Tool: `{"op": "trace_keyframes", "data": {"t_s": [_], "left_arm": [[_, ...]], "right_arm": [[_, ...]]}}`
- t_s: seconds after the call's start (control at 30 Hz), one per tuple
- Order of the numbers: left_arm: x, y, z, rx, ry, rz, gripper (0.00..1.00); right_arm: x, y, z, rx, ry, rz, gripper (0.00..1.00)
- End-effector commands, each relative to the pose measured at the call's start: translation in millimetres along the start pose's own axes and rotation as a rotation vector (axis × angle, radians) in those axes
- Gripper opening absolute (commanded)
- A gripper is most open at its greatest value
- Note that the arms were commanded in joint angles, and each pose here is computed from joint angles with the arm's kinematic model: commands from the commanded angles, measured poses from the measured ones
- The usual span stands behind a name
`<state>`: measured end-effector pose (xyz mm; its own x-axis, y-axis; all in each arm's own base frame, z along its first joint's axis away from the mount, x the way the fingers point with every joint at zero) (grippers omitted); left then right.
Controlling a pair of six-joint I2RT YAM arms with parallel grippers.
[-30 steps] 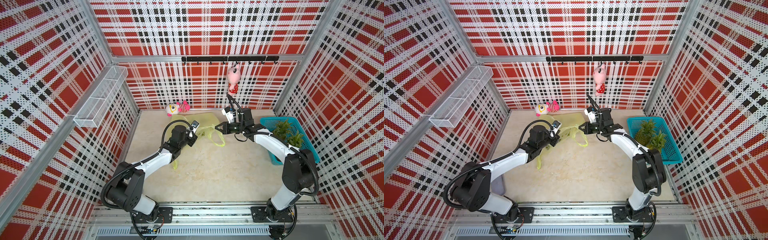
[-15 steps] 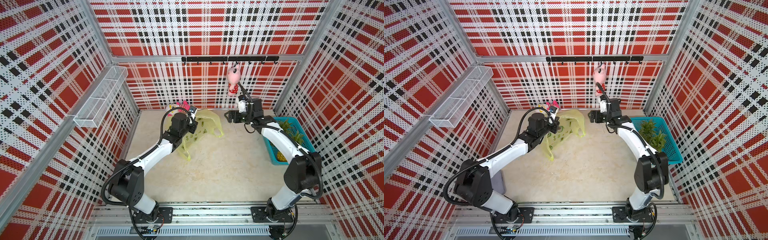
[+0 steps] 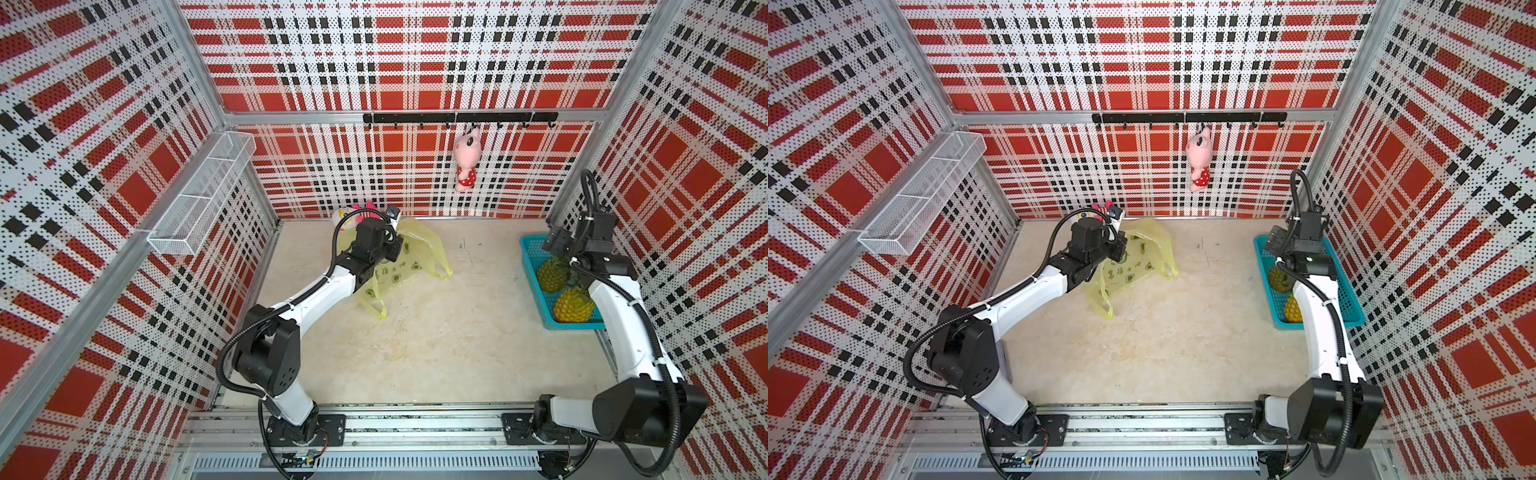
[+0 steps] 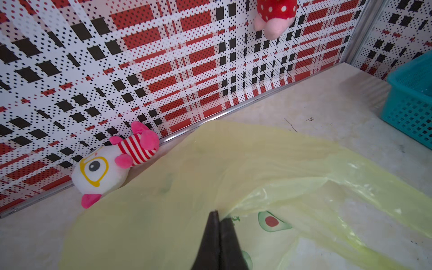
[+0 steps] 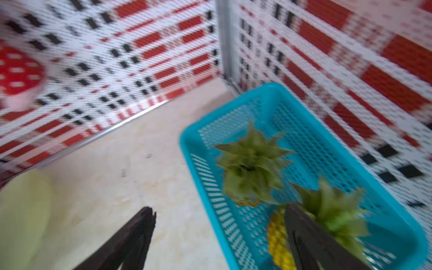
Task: Place the pineapple into a plastic bag & tie a knot
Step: Pick up the pineapple from the basket.
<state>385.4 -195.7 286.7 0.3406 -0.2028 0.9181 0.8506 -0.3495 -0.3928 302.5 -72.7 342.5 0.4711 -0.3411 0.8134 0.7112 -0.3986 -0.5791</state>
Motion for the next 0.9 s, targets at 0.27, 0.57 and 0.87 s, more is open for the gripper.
{"op": "trace_keyframes", "data": {"t_s": [0.27, 0.57, 0.87], "left_arm": [[7.3, 8.7, -4.8, -0.030, -0.017, 0.020, 0.00], [9.8, 11.8, -6.0, -0.033, -0.030, 0.016, 0.00], [11.8, 10.5, -6.1, -0.030, -0.027, 0.013, 0.00]], "right_arm": [[-22.0, 8.2, -53.2, -0.311, 0.078, 0.053, 0.89], [-33.0, 36.8, -54.0, -0.214, 0.043, 0.088, 0.82], [-22.4, 64.2, -55.4, -0.284, -0.036, 0.119, 0.76]]}}
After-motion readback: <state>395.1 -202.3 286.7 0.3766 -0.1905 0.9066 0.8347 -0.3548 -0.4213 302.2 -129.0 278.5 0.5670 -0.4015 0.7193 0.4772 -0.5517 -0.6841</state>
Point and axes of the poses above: each gripper's point midway between its finger pads, its own y axis out along the fingers, its own z axis along the line the jaws close on, x = y × z, the point moved 10 cm from there along -y, back along the fingers, and after that the axes turned 3 degrees about -y, right-handed, at the moved point
